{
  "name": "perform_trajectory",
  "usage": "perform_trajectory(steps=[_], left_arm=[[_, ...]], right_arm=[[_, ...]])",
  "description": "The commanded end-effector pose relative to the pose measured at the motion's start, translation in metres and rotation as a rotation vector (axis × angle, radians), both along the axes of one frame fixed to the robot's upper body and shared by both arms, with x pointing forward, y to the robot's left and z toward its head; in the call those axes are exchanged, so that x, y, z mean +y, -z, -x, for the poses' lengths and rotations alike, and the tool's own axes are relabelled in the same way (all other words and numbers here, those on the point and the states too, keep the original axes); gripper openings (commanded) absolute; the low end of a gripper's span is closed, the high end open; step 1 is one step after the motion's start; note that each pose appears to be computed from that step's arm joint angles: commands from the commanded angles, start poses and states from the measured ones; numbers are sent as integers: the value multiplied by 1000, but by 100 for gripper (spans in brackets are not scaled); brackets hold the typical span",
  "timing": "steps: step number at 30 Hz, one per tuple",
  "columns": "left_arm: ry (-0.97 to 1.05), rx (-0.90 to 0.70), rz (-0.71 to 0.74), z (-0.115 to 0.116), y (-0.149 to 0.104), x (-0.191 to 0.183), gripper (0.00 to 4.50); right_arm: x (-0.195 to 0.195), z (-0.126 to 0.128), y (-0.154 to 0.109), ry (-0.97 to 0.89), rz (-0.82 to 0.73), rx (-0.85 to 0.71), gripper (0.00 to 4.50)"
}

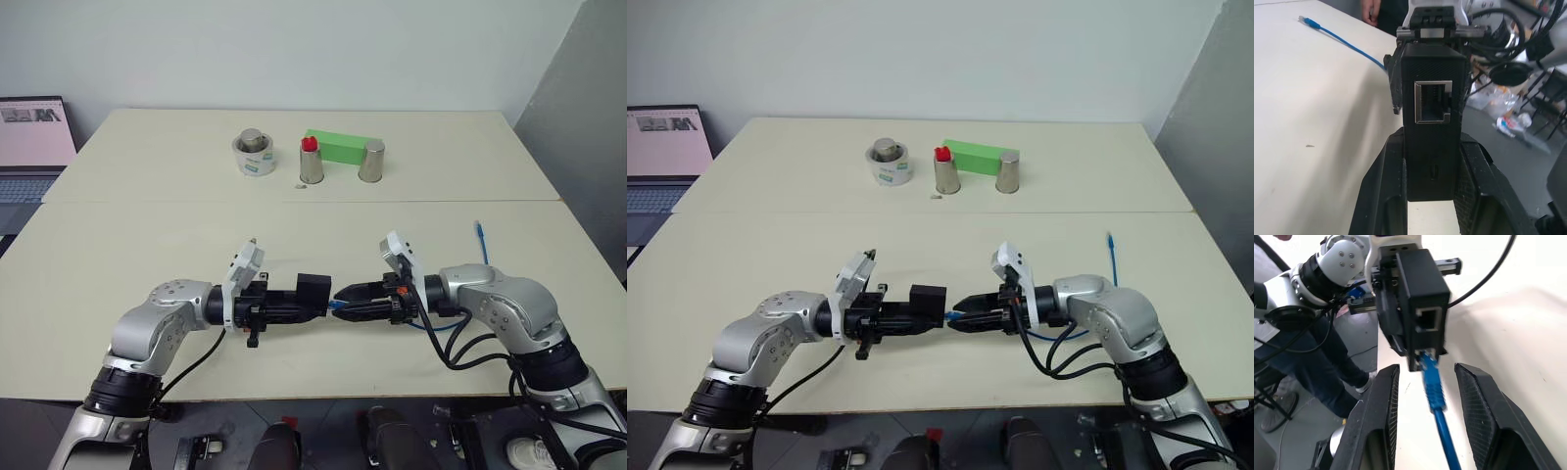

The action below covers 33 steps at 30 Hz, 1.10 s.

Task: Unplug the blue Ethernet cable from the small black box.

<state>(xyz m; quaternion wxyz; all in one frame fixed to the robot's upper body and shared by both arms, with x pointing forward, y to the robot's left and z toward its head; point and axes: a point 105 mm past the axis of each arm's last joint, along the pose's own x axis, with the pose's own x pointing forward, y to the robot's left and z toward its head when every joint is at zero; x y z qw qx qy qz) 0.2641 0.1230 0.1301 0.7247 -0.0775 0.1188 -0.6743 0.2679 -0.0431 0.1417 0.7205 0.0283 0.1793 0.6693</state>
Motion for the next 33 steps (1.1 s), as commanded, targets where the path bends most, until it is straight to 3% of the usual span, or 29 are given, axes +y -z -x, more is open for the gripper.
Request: perform_trajectory(steps=[1,30,33], left_arm=[[-29,-10,60,-4,-13,4,80],[-52,8,93,-6,-18,-5,80],[-39,4,90,-5,-19,-7,80]], right_arm=[[0,3,-15,2,-76,6,189],[7,-2,-13,50,-102,38,189],[8,-3,-13,51,-102,39,109]])
